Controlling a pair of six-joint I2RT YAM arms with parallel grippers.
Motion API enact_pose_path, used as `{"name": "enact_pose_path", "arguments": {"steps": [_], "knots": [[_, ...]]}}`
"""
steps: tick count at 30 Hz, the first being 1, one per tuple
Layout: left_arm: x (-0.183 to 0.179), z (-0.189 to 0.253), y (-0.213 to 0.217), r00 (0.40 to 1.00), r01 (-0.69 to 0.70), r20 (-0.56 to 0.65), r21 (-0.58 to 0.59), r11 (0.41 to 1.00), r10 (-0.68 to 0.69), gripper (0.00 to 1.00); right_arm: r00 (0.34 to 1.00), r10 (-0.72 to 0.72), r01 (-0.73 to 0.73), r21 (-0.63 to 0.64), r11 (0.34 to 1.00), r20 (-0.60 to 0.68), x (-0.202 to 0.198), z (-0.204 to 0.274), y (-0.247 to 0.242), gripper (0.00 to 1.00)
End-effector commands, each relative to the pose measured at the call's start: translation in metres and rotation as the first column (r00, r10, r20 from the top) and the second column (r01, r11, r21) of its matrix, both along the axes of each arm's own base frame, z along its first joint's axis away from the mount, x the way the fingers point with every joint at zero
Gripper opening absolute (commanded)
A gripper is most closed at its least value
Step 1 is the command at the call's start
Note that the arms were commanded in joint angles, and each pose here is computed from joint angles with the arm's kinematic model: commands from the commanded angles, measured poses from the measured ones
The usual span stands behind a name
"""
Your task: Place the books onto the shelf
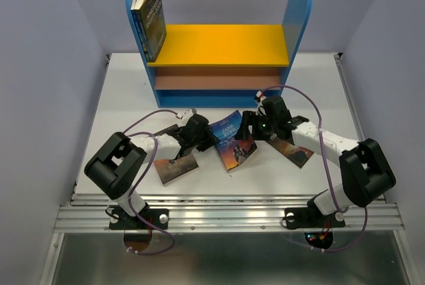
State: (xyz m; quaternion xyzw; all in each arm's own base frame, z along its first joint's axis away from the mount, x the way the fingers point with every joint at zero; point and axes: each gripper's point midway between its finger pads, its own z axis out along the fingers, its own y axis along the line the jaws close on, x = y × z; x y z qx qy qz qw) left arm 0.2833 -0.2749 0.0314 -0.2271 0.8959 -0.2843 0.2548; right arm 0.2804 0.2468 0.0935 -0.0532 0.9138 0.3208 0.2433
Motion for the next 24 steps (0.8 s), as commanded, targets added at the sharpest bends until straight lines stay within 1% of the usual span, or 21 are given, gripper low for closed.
{"name": "enact_pose_path", "arguments": {"steps": [1, 2, 3, 4, 6, 8, 9, 10, 13, 14, 16, 17, 19, 20, 21, 23, 24], "knots": [[-0.034, -0.027, -0.003, 0.990, 0.085, -0.117, 0.053, 0.995, -0.079, 0.27, 0.991, 0.137, -0.135, 0.181, 0.974, -0.002, -0.011, 0.026, 0.043, 0.71], [-0.035, -0.028, -0.003, 0.990, 0.084, -0.119, 0.053, 0.995, -0.077, 0.27, 0.991, 0.135, -0.131, 0.181, 0.975, -0.005, -0.011, 0.025, 0.044, 0.63], [-0.034, -0.027, -0.003, 0.990, 0.085, -0.117, 0.053, 0.995, -0.079, 0.27, 0.991, 0.135, -0.132, 0.179, 0.975, -0.007, -0.010, 0.024, 0.044, 0.58], [-0.034, -0.027, -0.003, 0.990, 0.085, -0.117, 0.053, 0.995, -0.079, 0.27, 0.991, 0.135, -0.131, 0.177, 0.975, -0.011, -0.010, 0.022, 0.044, 0.50], [-0.034, -0.026, -0.004, 0.990, 0.086, -0.114, 0.052, 0.995, -0.080, 0.27, 0.990, 0.139, -0.135, 0.177, 0.975, -0.011, -0.010, 0.022, 0.044, 0.44], [-0.034, -0.026, -0.003, 0.990, 0.085, -0.115, 0.051, 0.995, -0.079, 0.27, 0.990, 0.144, -0.140, 0.172, 0.975, -0.010, -0.010, 0.020, 0.044, 0.26], [-0.034, -0.025, -0.004, 0.991, 0.087, -0.110, 0.050, 0.995, -0.081, 0.27, 0.991, 0.137, -0.134, 0.169, 0.977, -0.008, -0.009, 0.020, 0.044, 0.11], [-0.033, -0.024, -0.003, 0.992, 0.082, -0.104, 0.053, 0.995, -0.077, 0.27, 0.992, 0.123, -0.120, 0.158, 0.980, -0.009, -0.007, 0.019, 0.042, 0.01], [-0.026, -0.013, -0.001, 0.996, 0.073, -0.061, 0.059, 0.996, -0.070, 0.33, 0.994, 0.107, -0.111, 0.137, 0.984, 0.031, -0.002, 0.025, 0.038, 0.01], [-0.025, -0.008, -0.001, 0.996, 0.081, -0.042, 0.062, 0.995, -0.078, 0.39, 0.992, 0.108, -0.116, 0.138, 0.984, 0.065, 0.000, 0.035, 0.038, 0.01], [-0.021, 0.012, -0.001, 0.997, 0.082, 0.008, 0.046, 0.996, -0.083, 0.50, 0.991, 0.087, -0.099, 0.126, 0.987, 0.101, 0.004, 0.044, 0.034, 0.01], [-0.019, 0.021, 0.001, 0.996, 0.081, 0.039, 0.051, 0.995, -0.083, 0.60, 0.987, 0.085, -0.102, 0.124, 0.987, 0.134, 0.006, 0.051, 0.033, 0.01], [-0.015, 0.047, 0.007, 0.993, 0.059, 0.103, 0.047, 0.997, -0.063, 0.71, 0.977, 0.044, -0.072, 0.128, 0.989, 0.210, 0.011, 0.075, 0.026, 0.01], [-0.014, 0.058, 0.009, 0.990, 0.055, 0.129, 0.043, 0.998, -0.060, 0.79, 0.969, 0.033, -0.066, 0.128, 0.990, 0.244, 0.012, 0.085, 0.024, 0.01], [-0.015, 0.079, 0.014, 0.983, 0.053, 0.175, 0.031, 0.998, -0.058, 0.87, 0.954, -0.004, -0.039, 0.136, 0.990, 0.300, 0.015, 0.103, 0.018, 0.01], [-0.014, 0.102, 0.018, 0.969, 0.053, 0.240, 0.016, 0.998, -0.055, 0.99, 0.933, -0.042, -0.014, 0.150, 0.989, 0.357, 0.016, 0.125, 0.011, 0.01], [-0.016, 0.127, 0.021, 0.951, 0.068, 0.302, -0.006, 0.998, -0.063, 0.99, 0.918, -0.076, 0.016, 0.154, 0.988, 0.390, 0.019, 0.136, 0.006, 0.01]]}}
